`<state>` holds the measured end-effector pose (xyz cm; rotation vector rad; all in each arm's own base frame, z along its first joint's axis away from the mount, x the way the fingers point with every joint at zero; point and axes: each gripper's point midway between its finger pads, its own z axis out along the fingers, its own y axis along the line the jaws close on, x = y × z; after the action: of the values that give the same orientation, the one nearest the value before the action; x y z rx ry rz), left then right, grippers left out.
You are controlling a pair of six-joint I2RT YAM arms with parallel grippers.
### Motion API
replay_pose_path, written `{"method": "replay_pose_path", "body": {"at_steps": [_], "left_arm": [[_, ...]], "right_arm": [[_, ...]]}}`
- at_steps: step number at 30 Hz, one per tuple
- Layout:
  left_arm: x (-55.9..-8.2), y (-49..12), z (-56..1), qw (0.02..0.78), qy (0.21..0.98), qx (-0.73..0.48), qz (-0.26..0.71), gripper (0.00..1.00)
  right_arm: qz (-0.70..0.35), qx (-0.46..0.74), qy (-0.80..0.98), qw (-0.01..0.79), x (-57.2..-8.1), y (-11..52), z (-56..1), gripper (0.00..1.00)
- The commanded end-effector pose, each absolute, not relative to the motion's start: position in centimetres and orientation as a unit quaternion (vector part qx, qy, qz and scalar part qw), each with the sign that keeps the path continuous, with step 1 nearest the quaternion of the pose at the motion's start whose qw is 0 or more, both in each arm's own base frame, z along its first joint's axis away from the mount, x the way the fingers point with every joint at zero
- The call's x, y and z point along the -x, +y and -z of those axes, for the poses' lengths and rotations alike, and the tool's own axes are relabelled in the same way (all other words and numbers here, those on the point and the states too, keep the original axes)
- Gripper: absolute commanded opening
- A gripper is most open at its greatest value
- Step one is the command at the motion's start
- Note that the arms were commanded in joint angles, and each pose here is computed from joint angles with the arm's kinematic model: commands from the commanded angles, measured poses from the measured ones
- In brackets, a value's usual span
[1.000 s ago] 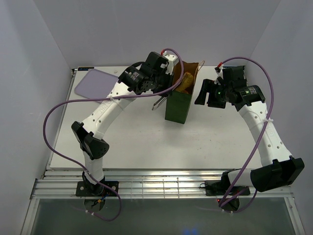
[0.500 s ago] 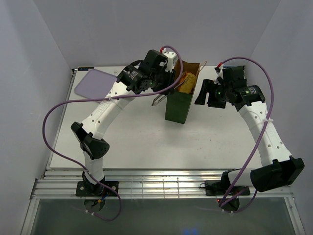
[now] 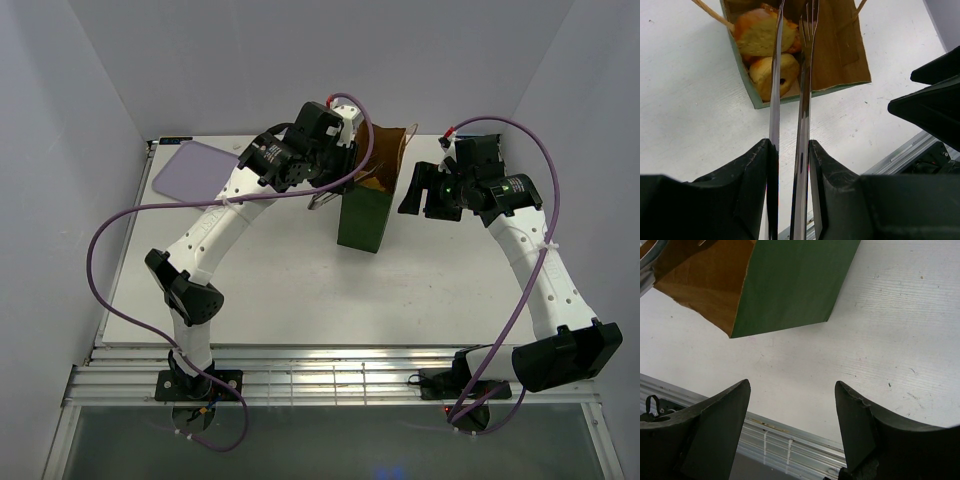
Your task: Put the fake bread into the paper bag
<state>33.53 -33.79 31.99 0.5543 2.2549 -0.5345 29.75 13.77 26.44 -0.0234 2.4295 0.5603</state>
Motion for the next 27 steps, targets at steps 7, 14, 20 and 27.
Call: {"method": "replay_pose_path", "body": {"at_steps": [7,14,20,27], "left_arm": [[-33.7,-33.3,-35.0,0.407,0.863,-0.209,0.214,0.46],[-33.9,-32.5,-37.4,0.438,0.851,-0.196,0.215,0.46],[-34.0,-31.4,-40.9,0.472,0.832,-0.171,0.236,0.44],[-34.1,-28.3,-46.2,0.560,0.785,-0.140,0.224,0.43]], "right_arm": [[-0.222,0.013,0.916,0.335,-30.0,13.9,-27.3,0.74],[-0.222,0.013,0.916,0.335,-30.0,13.9,-27.3,0.74],[-0.223,0.014,0.915,0.337,-30.2,13.9,-27.6,0.74],[-0.221,0.017,0.916,0.336,-30.0,13.8,-27.5,0.74]]}}
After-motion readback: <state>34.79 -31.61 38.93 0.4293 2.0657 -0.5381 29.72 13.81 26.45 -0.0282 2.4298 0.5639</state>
